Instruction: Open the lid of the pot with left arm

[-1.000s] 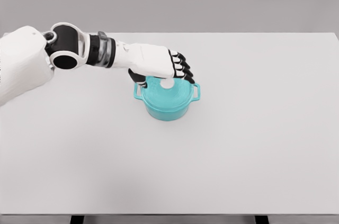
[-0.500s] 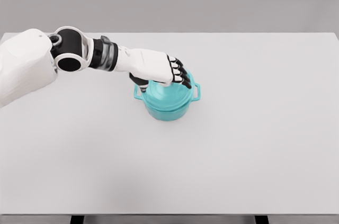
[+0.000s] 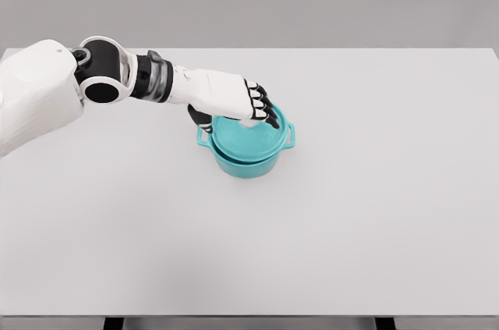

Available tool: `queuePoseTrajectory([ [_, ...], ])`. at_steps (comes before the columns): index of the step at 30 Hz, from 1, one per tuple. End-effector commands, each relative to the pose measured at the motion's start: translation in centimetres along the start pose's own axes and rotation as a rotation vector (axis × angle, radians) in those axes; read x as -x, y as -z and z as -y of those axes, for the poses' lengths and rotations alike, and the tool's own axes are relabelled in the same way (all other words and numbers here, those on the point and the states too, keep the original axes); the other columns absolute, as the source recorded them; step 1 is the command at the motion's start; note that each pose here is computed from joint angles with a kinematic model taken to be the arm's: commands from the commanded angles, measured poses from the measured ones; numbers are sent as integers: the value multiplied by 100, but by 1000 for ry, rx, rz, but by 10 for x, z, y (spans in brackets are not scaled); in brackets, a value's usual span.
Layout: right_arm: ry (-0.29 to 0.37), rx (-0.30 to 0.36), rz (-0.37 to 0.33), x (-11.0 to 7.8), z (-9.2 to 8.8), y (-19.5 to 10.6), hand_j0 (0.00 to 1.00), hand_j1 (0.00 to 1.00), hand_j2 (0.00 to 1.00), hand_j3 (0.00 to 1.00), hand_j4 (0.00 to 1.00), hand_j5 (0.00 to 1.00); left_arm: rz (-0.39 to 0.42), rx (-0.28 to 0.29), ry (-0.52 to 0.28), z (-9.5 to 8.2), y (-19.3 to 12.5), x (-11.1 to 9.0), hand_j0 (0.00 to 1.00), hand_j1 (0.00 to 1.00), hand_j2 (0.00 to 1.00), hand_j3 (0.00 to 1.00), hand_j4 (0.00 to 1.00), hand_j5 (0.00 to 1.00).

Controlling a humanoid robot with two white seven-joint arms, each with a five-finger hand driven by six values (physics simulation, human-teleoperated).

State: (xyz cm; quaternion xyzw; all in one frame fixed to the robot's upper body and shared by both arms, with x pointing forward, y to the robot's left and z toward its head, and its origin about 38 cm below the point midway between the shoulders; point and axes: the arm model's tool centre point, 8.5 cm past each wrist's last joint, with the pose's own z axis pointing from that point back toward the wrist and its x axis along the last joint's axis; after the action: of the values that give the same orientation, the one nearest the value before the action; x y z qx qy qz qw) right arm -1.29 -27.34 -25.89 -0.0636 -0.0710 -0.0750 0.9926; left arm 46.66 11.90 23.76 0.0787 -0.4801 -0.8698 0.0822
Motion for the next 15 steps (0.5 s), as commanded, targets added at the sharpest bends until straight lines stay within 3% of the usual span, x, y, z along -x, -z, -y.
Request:
queuePoseTrajectory([
  [1,1,0,0,0,0,0,100,100,100,100,100,100,-3,-3,-3,-1,-1,1,98,98,98,98,98,98],
  [15,1,0,0,0,0,0,100,100,100,100,100,100,-41,6,-20,1,-4,14,99,99,99,99,99,99],
])
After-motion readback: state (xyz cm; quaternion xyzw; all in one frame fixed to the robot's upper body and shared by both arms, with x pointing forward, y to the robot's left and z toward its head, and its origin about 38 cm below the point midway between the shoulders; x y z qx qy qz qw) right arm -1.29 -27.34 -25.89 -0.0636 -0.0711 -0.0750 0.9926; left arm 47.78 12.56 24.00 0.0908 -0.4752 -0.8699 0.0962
